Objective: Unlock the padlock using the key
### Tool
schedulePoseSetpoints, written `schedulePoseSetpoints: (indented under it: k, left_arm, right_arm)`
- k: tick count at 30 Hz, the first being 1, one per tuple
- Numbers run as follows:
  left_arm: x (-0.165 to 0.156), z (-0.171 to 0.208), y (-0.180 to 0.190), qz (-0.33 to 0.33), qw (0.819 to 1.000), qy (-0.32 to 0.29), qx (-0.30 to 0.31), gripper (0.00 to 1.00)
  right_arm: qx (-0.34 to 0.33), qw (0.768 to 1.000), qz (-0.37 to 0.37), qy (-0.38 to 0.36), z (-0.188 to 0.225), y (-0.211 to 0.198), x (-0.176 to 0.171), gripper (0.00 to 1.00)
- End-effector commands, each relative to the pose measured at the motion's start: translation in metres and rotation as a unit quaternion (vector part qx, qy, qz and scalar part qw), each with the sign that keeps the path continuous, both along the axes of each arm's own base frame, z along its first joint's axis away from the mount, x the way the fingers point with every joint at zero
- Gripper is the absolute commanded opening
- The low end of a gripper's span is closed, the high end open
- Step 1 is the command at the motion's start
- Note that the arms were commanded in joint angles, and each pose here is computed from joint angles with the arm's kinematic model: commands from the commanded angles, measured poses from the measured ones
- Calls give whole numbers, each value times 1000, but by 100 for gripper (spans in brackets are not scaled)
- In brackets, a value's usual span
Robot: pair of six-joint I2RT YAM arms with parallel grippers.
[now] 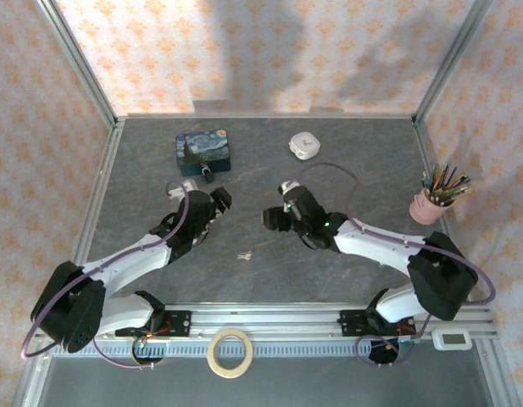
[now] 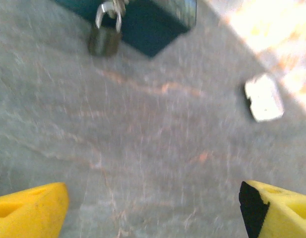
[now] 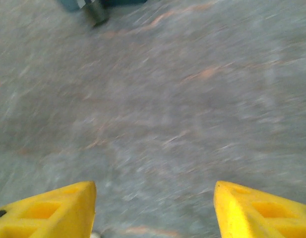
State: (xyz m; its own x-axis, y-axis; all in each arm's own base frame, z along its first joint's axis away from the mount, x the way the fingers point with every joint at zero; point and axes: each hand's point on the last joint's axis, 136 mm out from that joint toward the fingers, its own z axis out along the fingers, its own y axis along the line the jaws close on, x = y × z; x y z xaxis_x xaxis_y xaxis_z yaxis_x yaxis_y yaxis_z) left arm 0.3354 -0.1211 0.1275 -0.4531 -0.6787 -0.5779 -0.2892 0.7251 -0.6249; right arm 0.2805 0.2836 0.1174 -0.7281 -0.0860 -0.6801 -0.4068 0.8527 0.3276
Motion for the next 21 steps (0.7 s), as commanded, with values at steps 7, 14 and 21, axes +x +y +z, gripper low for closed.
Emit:
schedulePoseSetpoints:
  k: [7,14,21]
  left_arm:
    - [22,24,24,67,995,-70,-18,89]
    - [11,10,31,68,996,-56,-8,89]
    - [-12,8,58,110,991,-72,-2,90]
  right_arm:
    - [-54,993,58,90,-51,50,-56,63]
    - [-111,985,59,115,-79,63,-67,56]
    - [-134,979,41,147,-99,62,-69,39]
